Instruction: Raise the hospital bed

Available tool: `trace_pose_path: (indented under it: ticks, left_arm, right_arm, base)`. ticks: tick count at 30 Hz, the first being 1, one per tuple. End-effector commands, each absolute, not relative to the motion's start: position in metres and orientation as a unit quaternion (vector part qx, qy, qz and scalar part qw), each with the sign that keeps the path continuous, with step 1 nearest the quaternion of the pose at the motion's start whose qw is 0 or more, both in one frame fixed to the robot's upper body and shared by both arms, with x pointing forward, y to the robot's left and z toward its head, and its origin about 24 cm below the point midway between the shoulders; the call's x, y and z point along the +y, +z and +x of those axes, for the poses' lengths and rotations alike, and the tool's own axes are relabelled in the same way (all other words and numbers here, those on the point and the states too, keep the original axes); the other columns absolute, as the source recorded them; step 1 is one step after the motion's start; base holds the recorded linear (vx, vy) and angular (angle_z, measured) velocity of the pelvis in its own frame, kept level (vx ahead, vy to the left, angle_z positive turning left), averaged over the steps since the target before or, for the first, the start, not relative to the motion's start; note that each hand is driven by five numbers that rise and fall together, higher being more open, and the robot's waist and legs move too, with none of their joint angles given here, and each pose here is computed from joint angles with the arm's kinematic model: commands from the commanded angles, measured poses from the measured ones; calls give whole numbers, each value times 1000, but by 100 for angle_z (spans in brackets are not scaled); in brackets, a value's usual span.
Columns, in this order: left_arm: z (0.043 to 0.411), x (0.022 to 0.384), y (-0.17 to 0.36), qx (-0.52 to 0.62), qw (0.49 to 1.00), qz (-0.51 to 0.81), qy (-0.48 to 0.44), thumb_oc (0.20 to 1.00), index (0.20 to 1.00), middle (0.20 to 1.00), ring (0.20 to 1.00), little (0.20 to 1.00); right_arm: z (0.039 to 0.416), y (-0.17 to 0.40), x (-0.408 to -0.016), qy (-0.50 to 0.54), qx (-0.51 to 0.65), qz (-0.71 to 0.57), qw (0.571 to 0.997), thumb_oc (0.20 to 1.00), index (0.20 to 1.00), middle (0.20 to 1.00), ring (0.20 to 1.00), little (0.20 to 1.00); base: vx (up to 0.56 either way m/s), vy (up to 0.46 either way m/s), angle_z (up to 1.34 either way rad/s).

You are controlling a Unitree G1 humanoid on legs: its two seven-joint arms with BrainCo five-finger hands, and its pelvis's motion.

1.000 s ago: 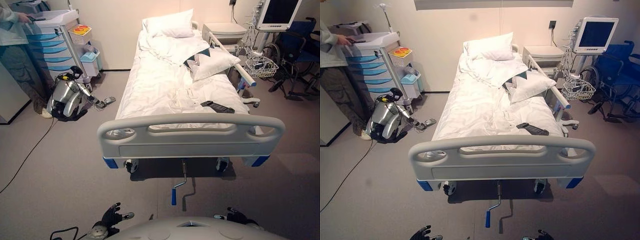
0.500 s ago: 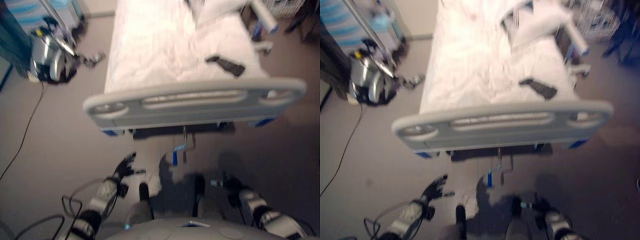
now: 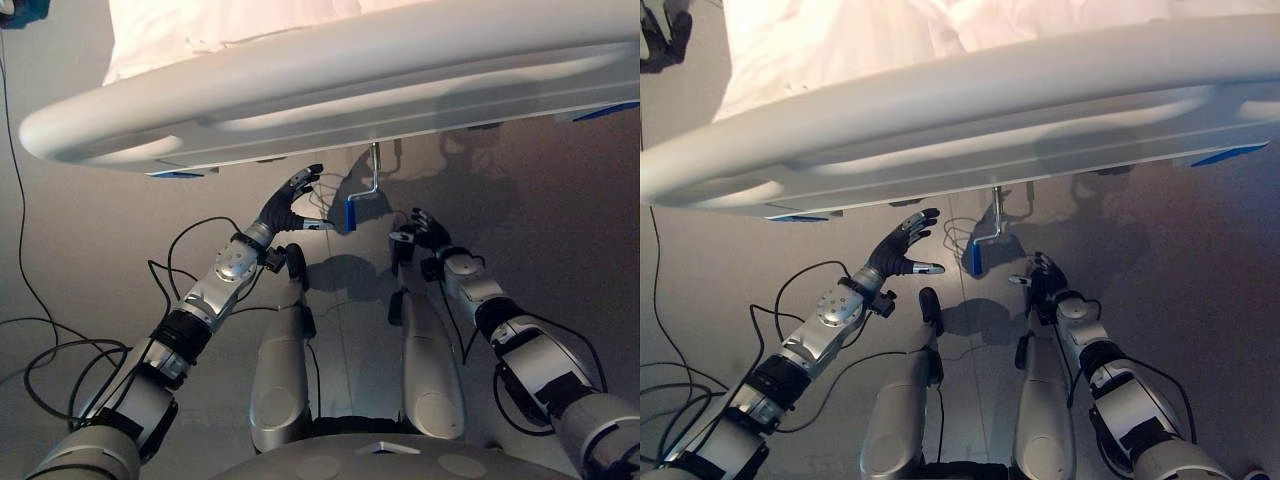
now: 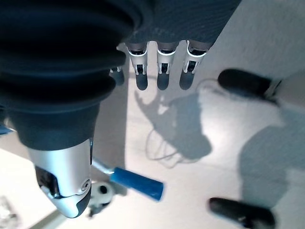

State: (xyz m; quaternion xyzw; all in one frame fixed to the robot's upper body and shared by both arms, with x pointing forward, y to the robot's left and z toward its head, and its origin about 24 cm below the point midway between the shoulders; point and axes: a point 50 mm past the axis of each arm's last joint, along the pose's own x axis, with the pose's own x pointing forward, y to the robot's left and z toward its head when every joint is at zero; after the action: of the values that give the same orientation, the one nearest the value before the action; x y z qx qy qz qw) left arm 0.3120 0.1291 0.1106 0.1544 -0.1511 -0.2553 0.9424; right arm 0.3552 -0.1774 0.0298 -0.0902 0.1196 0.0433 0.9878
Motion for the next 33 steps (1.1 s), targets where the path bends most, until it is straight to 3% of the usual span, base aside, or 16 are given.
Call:
trace_pose_path:
  ticks: [1,16,33]
  left_arm:
    - [299,130,138,-217,926,141,-273,1000,1000,1000,1000,1000]
    - [275,124,195,-327,882,145,-305,1000,1000,1000,1000,1000]
    - [261,121,209,-362,861,154,-322,1000,1000,1000,1000,1000]
  right_arm:
    - [359,48,-163,69,69,-55,994,1000,1000,1000,1000,1000]
    - [388,114,-112,147,-12,-41,988,1000,1000,1000,1000,1000]
    - [396,113,-98,158,24,-44,986,1000,1000,1000,1000,1000]
  base:
    - [-23,-12,7]
    - [-1,2,4]
    - [17,22,7]
